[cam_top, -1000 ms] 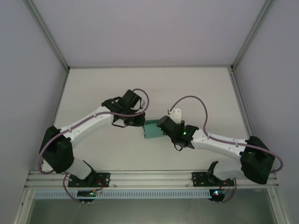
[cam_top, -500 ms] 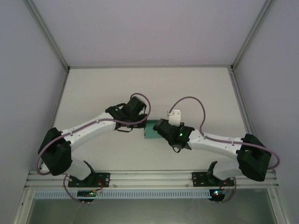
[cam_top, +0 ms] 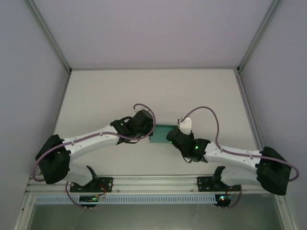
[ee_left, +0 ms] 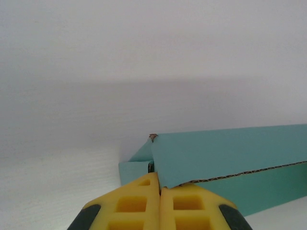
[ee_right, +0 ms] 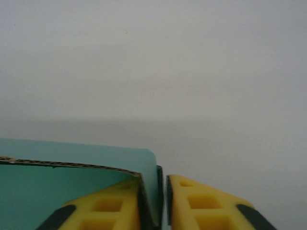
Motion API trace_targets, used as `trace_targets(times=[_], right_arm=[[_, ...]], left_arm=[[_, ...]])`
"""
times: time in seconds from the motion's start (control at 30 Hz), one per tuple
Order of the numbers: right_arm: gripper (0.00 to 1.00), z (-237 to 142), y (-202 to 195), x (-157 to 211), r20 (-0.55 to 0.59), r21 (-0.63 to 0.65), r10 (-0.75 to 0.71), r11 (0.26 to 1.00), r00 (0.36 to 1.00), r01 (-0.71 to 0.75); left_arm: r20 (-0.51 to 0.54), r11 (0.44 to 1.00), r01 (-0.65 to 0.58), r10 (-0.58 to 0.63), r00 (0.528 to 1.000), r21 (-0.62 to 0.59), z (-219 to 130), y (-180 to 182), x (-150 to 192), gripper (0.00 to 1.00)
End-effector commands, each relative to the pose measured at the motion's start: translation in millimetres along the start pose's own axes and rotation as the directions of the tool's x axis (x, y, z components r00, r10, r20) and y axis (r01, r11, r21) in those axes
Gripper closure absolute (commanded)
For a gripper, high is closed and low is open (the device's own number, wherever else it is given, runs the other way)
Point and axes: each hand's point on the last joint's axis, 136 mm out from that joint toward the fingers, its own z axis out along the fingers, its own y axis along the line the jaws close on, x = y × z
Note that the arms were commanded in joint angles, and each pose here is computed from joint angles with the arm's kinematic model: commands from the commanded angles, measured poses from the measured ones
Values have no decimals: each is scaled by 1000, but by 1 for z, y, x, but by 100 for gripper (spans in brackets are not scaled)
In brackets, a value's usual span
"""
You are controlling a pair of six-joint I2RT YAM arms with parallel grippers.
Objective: Assemble paper box
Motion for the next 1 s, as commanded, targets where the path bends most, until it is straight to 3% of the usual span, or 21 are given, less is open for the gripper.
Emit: trace_targets(times=[0.0,0.17,0.33,0.57,0.77,0.93,0.97], right_arm=[[59,-5,13,28,-125,-183,-107,980,986,83],[22,-18,17,1,-91,-322,-14,947,996,-16],[9,-22,12,-27,-80,-338,55,938,995,-79],[9,-14,-5,-41,-143,-234,121,960,982,-152],[27,1,-26,-9,-288,-111,207,962,935,-248],[42,12,-35,32,-358,-81,257,949,898,-305],[43,13,-36,39,-370,-80,259,948,892,-308]], left_arm=[[-275,974,-98,38,961,-207,14,62,86,100],[-232,965,-148,97,968,-215,12,56,84,100],[-196,958,-174,130,972,-228,8,54,85,100],[-149,958,-188,158,976,-218,4,52,86,100],[-127,947,-222,197,972,-230,2,48,82,100],[-131,951,-242,220,967,-190,0,38,79,100],[-130,954,-244,223,966,-176,-2,35,78,96]])
